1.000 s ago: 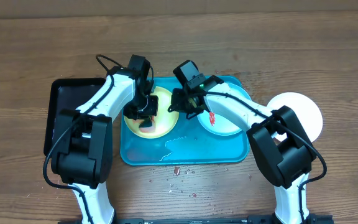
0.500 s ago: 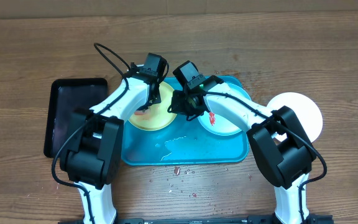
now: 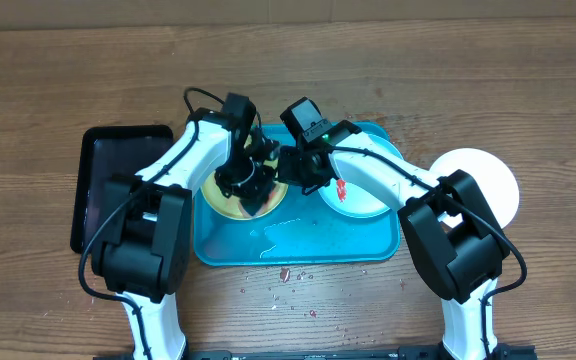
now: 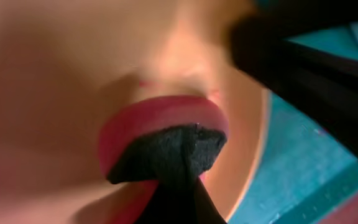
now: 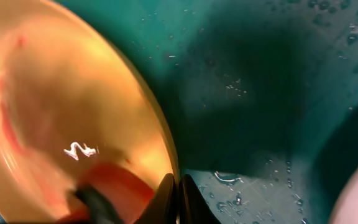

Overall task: Clean dirty plates on tray and stack at the side
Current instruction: 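Scrub the yellow plate with the sponge in the left gripper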

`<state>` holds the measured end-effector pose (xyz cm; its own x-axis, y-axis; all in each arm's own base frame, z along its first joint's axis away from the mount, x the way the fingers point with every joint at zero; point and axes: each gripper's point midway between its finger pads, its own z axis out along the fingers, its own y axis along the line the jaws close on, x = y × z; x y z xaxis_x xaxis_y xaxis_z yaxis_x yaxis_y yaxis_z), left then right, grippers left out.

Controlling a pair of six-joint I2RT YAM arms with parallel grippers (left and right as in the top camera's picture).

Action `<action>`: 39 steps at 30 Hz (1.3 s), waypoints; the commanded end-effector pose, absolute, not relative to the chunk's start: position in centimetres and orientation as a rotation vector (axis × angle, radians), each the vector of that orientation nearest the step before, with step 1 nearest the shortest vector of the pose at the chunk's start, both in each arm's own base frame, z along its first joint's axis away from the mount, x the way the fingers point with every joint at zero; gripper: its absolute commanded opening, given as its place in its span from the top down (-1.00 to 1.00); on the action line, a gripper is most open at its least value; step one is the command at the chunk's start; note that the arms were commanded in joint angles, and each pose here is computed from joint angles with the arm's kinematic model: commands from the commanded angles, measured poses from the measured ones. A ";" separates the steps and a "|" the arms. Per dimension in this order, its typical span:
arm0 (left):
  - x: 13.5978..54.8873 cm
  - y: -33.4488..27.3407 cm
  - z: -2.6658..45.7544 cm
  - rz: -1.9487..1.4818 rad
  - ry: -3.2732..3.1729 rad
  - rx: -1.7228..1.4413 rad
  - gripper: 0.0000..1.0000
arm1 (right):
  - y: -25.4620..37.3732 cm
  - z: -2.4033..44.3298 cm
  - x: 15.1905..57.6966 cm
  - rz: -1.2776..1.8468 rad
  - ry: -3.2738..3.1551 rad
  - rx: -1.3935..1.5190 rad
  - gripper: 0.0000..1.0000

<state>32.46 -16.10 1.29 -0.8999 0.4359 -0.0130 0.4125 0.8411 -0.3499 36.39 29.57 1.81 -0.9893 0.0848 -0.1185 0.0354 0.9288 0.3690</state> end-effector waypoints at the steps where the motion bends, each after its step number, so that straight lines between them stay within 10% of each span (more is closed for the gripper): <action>1: 31.8 -16.4 0.0 0.540 -2.911 -0.745 0.92 | 30.0 1.2 36.3 0.572 2.968 0.085 0.93; 10: 37.0 -2.2 1.5 -0.855 -3.199 0.556 0.92 | 30.0 1.2 36.3 0.571 2.968 0.085 0.93; 17: 40.0 -4.1 1.1 -0.703 -3.338 0.444 0.92 | 29.9 1.1 36.2 0.565 2.977 0.086 0.93; 23: 39.9 -16.7 0.1 0.436 -3.276 -0.612 0.92 | 29.6 1.0 35.7 0.547 2.999 0.088 0.93; 29: 36.0 -18.9 1.2 0.692 -3.043 -0.864 0.92 | 29.6 1.0 35.7 0.547 3.000 0.089 0.93; 39: 36.1 -8.9 -0.2 -0.190 -3.153 -0.147 0.92 | 29.6 1.0 35.7 0.546 3.000 0.089 0.93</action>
